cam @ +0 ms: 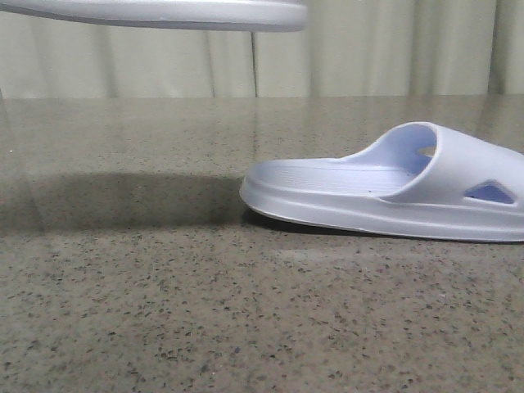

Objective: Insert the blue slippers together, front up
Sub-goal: 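Lift the grasped slipper up with the left gripper, then grasp the heel of the other slipper with the right gripper and lift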

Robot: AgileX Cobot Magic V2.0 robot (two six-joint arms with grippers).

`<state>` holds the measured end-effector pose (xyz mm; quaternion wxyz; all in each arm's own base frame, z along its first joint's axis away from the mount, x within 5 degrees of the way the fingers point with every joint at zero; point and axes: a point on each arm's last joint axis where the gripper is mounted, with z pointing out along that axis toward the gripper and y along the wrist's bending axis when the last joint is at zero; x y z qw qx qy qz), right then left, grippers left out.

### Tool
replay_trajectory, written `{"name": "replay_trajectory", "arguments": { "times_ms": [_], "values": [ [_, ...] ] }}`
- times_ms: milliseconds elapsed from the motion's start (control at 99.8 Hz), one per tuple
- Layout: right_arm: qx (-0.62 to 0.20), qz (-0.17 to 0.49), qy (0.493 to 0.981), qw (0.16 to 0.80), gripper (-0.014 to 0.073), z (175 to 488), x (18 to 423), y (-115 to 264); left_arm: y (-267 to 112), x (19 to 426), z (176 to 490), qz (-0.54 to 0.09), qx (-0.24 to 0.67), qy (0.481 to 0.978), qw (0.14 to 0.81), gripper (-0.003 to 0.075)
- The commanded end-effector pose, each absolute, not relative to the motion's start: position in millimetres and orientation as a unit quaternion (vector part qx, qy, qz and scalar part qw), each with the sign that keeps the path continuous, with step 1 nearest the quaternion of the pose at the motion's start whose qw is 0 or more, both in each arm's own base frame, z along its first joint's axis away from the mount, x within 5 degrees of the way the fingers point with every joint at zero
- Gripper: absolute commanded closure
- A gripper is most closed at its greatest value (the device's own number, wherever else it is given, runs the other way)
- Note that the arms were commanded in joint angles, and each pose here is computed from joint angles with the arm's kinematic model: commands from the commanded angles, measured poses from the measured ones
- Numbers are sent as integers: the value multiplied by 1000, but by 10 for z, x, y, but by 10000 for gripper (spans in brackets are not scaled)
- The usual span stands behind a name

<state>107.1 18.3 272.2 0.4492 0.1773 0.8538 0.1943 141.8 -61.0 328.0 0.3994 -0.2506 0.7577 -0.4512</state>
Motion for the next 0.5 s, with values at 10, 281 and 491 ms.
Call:
{"name": "replay_trajectory", "arguments": {
  "times_ms": [10,281,491],
  "values": [
    [189,206,835,474,224,2828,1203,182,-603,1419,3409,-472,-259,733,416,704],
    [203,210,836,463,224,2777,1339,192,-607,1417,3406,-472,-258,735,413,704],
    [211,209,843,449,224,2720,1426,199,-616,1411,3404,-477,-261,734,406,704]
  ]
}}
